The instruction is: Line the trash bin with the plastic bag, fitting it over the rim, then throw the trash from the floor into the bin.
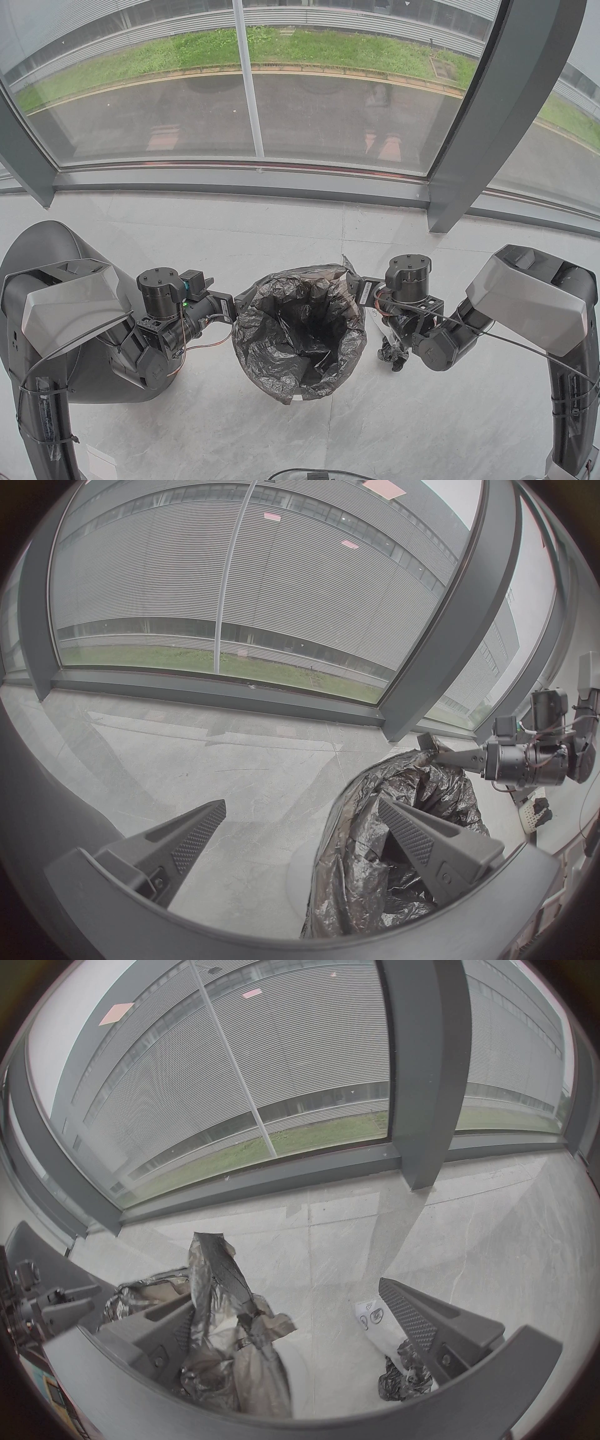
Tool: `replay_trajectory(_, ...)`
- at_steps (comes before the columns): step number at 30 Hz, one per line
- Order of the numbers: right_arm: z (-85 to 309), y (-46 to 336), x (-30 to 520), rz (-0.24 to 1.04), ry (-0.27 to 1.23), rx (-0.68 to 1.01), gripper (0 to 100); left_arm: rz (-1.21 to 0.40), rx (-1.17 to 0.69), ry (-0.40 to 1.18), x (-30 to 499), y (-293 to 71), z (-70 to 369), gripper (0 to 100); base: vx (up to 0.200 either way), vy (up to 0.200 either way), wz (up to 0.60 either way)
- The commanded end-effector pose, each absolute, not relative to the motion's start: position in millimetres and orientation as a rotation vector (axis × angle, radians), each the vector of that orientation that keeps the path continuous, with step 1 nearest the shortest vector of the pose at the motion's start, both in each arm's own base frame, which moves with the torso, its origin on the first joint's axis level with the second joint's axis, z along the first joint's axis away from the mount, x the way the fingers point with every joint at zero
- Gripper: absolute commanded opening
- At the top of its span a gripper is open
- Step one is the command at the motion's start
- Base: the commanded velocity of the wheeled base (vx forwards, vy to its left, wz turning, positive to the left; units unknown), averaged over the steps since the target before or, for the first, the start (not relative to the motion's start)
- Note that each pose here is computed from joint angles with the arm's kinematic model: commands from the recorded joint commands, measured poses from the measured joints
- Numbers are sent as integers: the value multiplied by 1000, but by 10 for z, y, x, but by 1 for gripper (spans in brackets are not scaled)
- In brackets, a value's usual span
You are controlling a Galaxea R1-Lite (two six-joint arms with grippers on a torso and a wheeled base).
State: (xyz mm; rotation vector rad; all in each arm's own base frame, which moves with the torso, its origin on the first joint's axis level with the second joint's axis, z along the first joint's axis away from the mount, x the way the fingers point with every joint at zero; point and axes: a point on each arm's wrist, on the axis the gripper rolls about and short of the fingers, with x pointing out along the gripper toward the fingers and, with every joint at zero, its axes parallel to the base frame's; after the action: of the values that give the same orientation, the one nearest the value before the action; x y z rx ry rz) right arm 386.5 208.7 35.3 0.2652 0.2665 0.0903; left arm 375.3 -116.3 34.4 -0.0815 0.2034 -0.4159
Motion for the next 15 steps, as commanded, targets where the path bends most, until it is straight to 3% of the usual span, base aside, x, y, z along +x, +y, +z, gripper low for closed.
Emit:
replay_trajectory(1,473,2002,3903,77,242,289,100,-424,-81,200,3743,-1192,358,100,0,0,0)
replay_trajectory(15,379,2088,3852,110,300,313,100,-423,-81,206,3745,-1192,334,100,0,0,0)
